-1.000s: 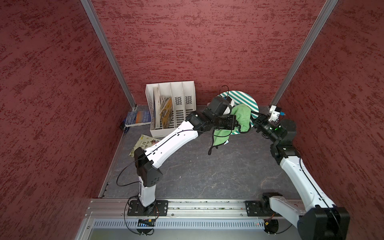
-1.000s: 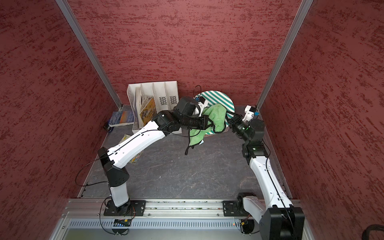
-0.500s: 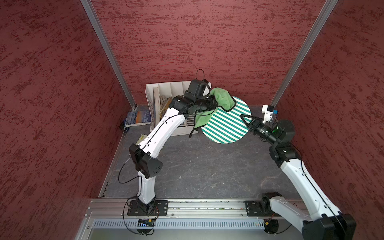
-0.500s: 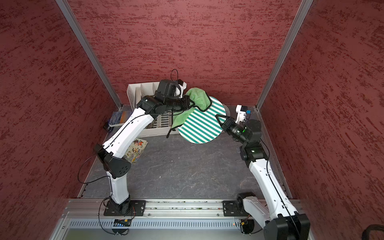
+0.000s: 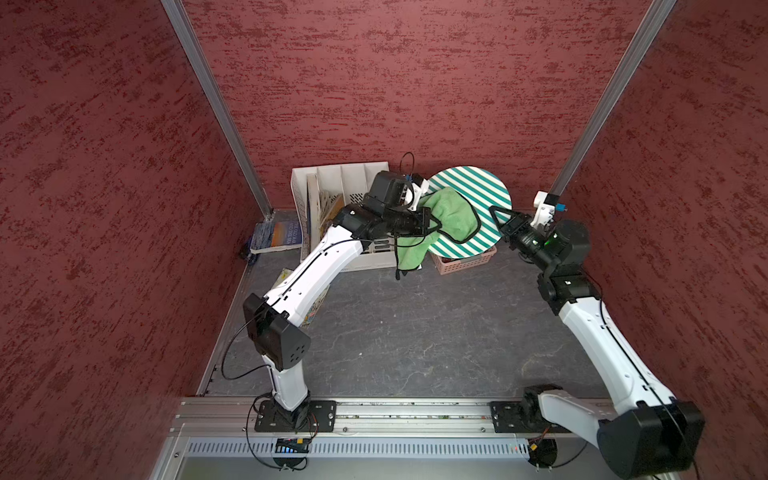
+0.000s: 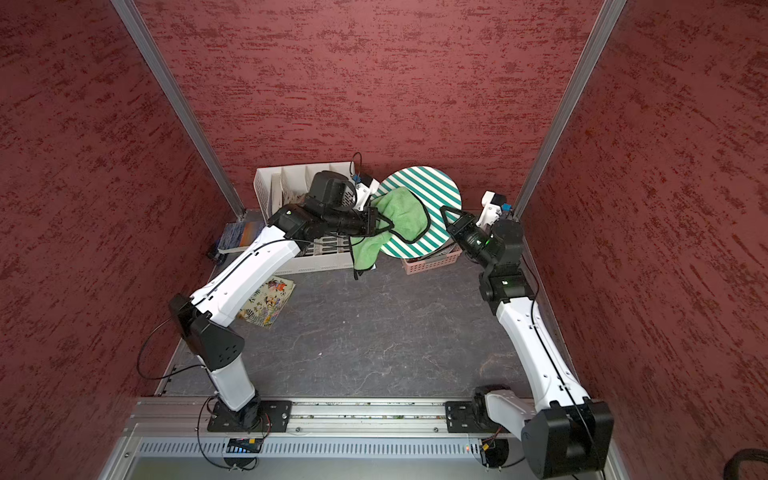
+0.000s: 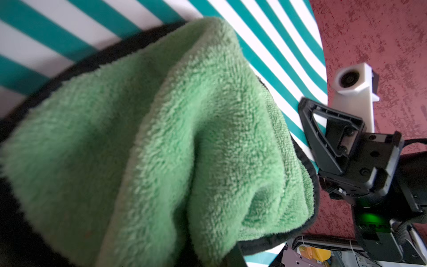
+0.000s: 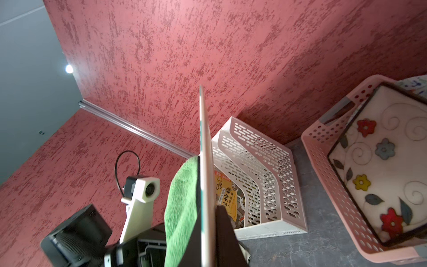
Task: Wipe the wet plate dry
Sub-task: Wipe the plate with towel.
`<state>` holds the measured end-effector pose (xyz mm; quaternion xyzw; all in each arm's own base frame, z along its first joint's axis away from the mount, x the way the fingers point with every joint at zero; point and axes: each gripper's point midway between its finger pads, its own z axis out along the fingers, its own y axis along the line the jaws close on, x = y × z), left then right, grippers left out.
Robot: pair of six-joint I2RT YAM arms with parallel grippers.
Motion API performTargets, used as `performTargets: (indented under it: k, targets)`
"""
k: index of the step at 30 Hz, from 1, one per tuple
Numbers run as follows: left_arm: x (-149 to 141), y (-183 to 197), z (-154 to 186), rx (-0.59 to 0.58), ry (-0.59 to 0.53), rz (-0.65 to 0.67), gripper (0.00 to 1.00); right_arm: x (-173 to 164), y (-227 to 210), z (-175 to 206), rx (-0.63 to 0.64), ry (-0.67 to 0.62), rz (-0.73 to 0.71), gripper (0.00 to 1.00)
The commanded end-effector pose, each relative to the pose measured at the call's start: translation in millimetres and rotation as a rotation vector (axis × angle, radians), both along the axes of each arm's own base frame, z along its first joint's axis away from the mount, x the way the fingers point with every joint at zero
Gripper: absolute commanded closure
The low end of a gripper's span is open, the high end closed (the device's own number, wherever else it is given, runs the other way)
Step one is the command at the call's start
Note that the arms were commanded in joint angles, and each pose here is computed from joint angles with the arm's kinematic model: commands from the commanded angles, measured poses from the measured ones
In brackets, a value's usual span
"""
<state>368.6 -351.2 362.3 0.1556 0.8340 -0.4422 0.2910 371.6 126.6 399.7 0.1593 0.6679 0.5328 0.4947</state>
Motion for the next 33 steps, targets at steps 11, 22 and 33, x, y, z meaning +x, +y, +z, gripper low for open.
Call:
performTargets:
  k: [11, 22, 33]
  targets:
    - [15, -10, -17, 0.057, 0.035, 0.022, 1.00, -6, 26, 113, 0.075, -0.294, 0.054, 1.00]
    - [50, 27, -5, 0.055, 0.029, 0.129, 1.00, -54, 100, 82, -0.069, -0.340, 0.316, 1.00]
    - [33, 56, 43, -0.155, -0.008, 0.127, 1.00, -25, -50, 147, 0.175, -0.411, -0.111, 1.00]
